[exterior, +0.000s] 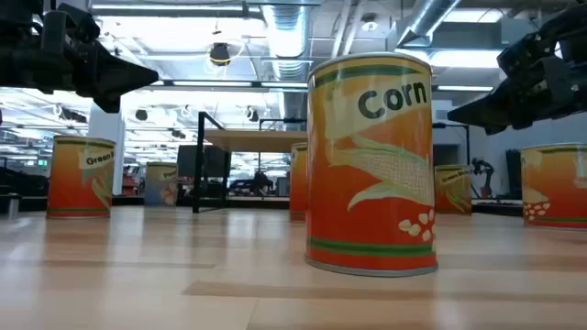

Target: Pick and place cans onto a shelf

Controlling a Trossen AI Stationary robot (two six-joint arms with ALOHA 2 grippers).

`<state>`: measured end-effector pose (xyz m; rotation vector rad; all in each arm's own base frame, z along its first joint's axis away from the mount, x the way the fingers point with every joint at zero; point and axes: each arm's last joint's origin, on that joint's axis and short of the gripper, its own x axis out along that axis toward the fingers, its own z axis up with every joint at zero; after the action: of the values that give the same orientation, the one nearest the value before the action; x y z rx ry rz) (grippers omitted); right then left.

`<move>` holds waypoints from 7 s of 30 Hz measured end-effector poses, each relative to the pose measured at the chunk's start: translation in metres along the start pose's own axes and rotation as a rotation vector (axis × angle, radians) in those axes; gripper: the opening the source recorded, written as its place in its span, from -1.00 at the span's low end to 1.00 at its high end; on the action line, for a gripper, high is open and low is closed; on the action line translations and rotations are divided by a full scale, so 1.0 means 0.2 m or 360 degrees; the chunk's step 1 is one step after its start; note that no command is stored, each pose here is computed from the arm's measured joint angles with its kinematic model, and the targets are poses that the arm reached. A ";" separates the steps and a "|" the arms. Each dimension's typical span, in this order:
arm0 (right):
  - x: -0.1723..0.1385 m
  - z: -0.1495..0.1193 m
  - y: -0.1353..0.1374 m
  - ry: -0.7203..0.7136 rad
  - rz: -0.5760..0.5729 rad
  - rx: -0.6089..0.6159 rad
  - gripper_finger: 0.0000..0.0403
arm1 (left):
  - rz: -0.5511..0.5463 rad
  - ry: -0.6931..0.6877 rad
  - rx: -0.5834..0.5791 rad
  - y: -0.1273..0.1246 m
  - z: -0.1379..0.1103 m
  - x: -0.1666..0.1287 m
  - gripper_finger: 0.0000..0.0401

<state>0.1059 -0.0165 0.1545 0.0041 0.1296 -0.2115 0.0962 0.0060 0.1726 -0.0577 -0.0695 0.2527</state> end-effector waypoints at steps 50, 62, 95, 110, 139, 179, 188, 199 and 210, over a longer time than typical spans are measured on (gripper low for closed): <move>0.00 0.00 0.00 0.0000 0.0000 0.0000 -0.86 | 0.0000 0.0000 0.0000 0.00 0.00 0.00 -1.00; 0.00 0.00 0.00 -0.0001 -0.0001 0.0001 -0.86 | -0.0002 -0.0020 -0.0093 0.00 0.01 0.00 -1.00; 0.00 0.00 0.00 0.0000 -0.0001 0.0001 -0.86 | 0.0040 0.1557 -0.0202 -0.15 0.56 0.31 -1.00; 0.00 0.00 0.00 0.0000 0.0000 0.0000 -0.86 | 0.0452 0.2167 -0.0503 -0.17 0.41 0.33 -0.80; 0.00 0.00 0.00 0.0000 -0.0001 0.0000 -0.86 | 0.0650 0.2395 -0.0229 -0.19 0.22 0.49 -0.61; 0.00 0.00 0.00 -0.0001 -0.0001 0.0001 -0.86 | -0.0204 0.1824 0.0970 0.39 1.13 1.33 -1.00; 0.00 0.00 0.00 -0.0001 -0.0001 0.0000 -0.86 | -0.0011 0.1936 0.0999 0.68 1.13 1.29 -1.00; 0.00 0.00 0.00 -0.0002 -0.0001 0.0000 -0.86 | -0.0087 0.1886 0.0910 0.82 1.07 1.30 -1.00; 0.00 0.00 0.00 -0.0002 -0.0001 0.0000 -0.86 | -0.0076 0.1901 0.0925 0.84 1.05 1.30 -1.00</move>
<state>0.1059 -0.0165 0.1546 0.0041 0.1281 -0.2120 0.2898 0.2444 0.3864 0.3752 1.1867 0.1510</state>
